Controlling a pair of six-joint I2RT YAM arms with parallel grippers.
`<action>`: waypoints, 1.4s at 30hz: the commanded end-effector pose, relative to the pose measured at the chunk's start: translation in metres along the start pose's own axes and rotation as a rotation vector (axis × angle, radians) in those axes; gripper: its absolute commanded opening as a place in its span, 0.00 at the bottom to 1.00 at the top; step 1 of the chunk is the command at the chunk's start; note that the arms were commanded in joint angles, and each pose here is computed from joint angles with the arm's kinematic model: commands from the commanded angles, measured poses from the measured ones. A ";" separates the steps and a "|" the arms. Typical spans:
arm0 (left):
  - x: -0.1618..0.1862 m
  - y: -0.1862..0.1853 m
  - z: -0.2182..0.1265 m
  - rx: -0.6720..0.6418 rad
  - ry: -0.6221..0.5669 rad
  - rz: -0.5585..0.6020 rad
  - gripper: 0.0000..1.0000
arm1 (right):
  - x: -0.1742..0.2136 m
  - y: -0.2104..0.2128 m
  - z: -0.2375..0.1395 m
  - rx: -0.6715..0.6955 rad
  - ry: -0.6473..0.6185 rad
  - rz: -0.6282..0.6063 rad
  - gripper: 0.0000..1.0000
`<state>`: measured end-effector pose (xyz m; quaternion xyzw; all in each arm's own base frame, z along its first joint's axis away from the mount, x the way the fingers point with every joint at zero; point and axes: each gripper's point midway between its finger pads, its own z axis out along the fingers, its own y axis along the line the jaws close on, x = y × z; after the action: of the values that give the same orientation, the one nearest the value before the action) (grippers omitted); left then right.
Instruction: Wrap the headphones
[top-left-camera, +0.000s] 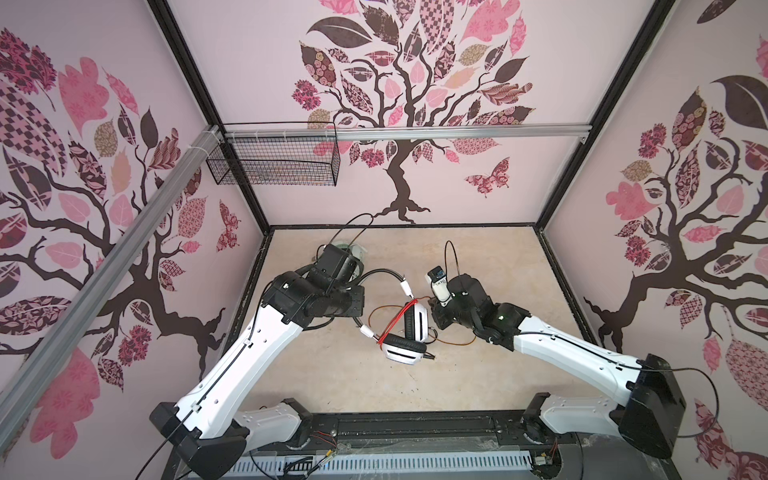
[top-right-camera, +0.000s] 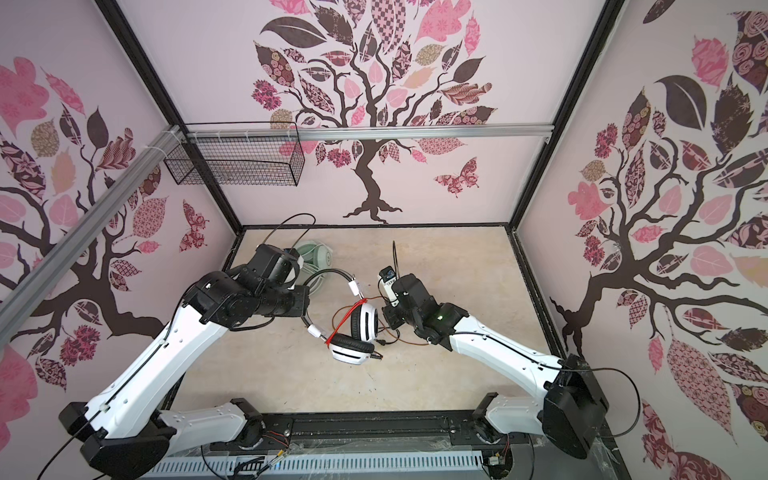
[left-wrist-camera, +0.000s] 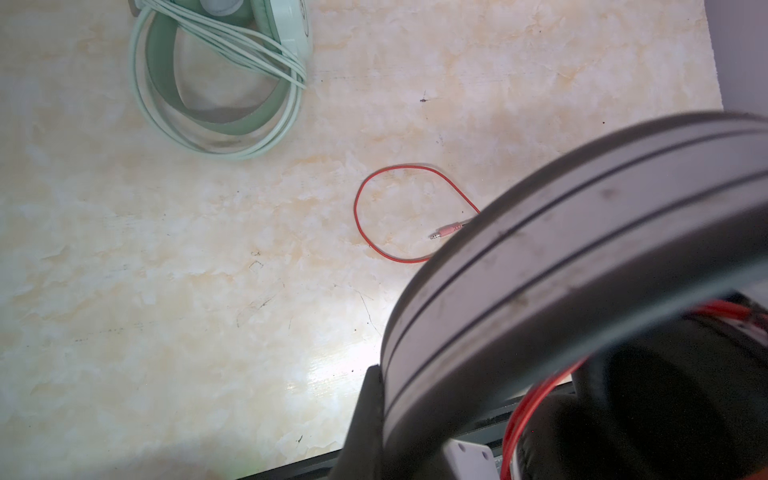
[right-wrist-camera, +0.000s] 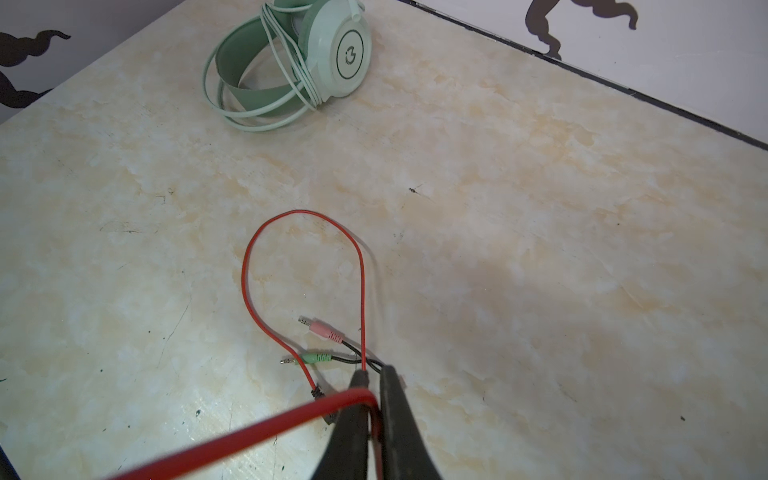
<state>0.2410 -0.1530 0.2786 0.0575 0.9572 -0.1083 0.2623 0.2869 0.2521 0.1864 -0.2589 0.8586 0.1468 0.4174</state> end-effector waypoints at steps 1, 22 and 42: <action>-0.025 -0.016 -0.027 0.082 -0.094 -0.030 0.00 | -0.009 0.001 -0.012 -0.023 -0.058 0.047 0.18; -0.122 -0.013 -0.092 0.161 -0.283 -0.217 0.00 | 0.039 -0.033 0.025 0.017 0.054 0.298 0.66; -0.149 0.006 -0.097 0.078 -0.364 -0.243 0.00 | 0.032 -0.058 0.082 0.019 -0.058 0.456 0.48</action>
<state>0.3179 -0.1328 0.4076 -0.0550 0.9120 -0.1577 0.3747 0.3415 0.2297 0.0961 -0.0688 0.9057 0.2169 0.3577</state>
